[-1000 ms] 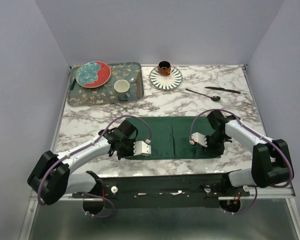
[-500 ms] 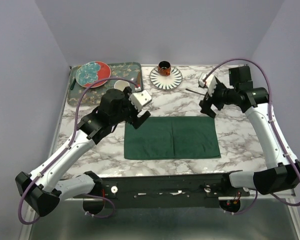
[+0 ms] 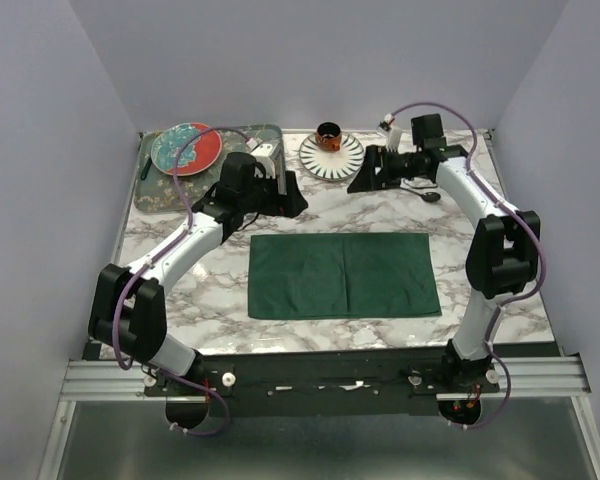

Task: Fold the napkin into a case and place the utensils inside
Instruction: Smooth out the rectangle-folded napkin at the center of the board.

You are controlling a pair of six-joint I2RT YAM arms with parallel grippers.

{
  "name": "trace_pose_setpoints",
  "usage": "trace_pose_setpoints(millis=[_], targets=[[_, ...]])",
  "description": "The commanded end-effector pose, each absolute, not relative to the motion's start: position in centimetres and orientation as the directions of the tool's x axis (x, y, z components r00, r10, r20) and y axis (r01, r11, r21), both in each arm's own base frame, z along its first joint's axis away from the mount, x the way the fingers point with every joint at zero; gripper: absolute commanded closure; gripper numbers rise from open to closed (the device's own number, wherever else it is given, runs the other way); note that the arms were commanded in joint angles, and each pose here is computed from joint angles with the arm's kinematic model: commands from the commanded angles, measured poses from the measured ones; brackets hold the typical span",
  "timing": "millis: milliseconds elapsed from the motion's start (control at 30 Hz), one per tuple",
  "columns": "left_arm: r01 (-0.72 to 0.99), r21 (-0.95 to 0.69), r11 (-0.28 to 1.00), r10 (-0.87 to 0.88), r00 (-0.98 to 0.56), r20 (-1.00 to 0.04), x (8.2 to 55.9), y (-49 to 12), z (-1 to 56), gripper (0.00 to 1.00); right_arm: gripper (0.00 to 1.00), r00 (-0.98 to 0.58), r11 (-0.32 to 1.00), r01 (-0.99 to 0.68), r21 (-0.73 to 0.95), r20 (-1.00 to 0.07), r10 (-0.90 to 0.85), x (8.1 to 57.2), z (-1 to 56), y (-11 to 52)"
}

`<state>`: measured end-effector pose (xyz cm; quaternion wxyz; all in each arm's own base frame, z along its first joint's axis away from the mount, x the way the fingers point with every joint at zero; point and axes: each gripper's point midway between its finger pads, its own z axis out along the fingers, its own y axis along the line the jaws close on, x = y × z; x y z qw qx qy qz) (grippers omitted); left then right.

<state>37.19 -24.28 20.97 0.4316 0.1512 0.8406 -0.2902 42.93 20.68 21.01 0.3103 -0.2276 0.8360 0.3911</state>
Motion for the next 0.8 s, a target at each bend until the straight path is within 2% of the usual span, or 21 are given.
trace_pose_setpoints(millis=[0,133,333,367,767], targets=[[0.452,-0.661,0.600,-0.307,-0.632,-0.711,37.5,-27.3,21.9,0.01,0.00,-0.836,0.496,-0.457,0.738,-0.547,0.044,41.7,19.8,22.7],[0.398,-0.705,0.588,-0.346,-0.664,-0.663,37.6,-27.4,18.5,0.01,0.00,-0.900,0.467,-0.337,0.817,-0.426,0.094,40.9,16.8,23.6],[0.288,-0.769,0.571,-0.422,-0.700,-0.575,37.6,-26.6,13.8,0.01,0.00,-0.939,0.460,-0.237,0.856,-0.323,0.117,39.7,12.1,24.6],[0.257,-0.786,0.563,-0.435,-0.716,-0.546,37.4,-26.4,12.6,0.01,0.00,-0.940,0.460,-0.236,0.856,-0.321,0.114,39.6,11.9,24.9],[0.213,-0.833,0.510,-0.520,-0.695,-0.496,39.4,-25.4,9.5,0.01,0.00,-0.965,0.453,-0.209,0.866,-0.258,0.049,39.2,7.5,27.3]])
